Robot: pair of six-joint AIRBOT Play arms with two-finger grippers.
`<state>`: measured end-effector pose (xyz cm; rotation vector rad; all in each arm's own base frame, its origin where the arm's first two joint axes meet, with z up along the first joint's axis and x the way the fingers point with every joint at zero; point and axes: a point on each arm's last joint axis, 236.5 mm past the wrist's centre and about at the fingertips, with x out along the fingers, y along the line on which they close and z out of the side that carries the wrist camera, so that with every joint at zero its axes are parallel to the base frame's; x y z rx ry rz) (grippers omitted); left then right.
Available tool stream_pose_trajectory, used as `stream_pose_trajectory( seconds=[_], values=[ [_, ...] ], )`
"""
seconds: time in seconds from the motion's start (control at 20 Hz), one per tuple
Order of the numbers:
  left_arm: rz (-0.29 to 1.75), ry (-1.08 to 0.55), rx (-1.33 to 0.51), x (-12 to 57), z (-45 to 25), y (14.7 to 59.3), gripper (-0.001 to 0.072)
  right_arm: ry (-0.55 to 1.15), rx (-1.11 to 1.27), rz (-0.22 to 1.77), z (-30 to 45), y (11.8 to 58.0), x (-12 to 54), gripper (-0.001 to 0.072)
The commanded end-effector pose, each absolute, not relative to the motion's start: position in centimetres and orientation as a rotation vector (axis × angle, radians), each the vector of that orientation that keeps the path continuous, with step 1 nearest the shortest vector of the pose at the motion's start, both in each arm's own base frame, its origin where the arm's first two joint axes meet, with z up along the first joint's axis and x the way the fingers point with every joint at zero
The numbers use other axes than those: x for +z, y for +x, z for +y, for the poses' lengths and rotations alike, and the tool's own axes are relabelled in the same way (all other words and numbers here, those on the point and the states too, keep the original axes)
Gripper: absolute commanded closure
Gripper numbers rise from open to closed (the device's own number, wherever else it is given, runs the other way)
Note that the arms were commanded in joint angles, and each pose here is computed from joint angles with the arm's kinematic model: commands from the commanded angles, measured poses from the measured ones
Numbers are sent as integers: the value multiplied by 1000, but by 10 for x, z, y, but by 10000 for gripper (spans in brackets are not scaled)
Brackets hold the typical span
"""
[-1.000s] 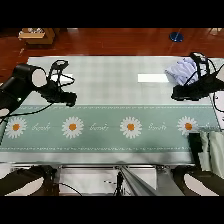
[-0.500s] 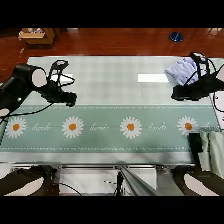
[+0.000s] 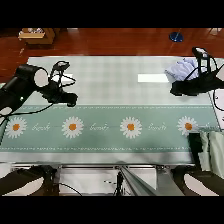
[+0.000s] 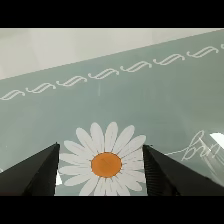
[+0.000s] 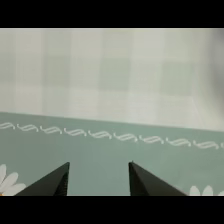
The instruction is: Fold the shirts.
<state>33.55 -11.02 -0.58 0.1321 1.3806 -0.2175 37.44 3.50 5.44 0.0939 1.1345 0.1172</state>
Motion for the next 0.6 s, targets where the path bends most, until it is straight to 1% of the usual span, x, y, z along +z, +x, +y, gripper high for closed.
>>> stream_pose_trajectory(
  seconds=[0.0, 0.1, 0.2, 0.35, 0.45, 0.55],
  values=[
    [1317, 213, -236, -4, -103, 352, 82, -20, 54, 892, 11, 424, 88, 262],
    [1278, 254, -194, 7, -88, 364, 81, -72, -151, 730, -45, 453, 129, 262],
    [1240, 238, -171, 21, -81, 377, 81, -61, -295, 721, -98, 463, 140, 262],
    [1195, 222, -160, 38, -78, 389, 81, 21, -368, 822, -150, 472, 107, 261],
    [1183, 220, -160, 43, -79, 391, 81, 40, -368, 900, -166, 477, 73, 230],
    [1182, 220, -160, 43, -79, 391, 81, 45, -364, 983, -175, 478, 38, 228]
  ],
)
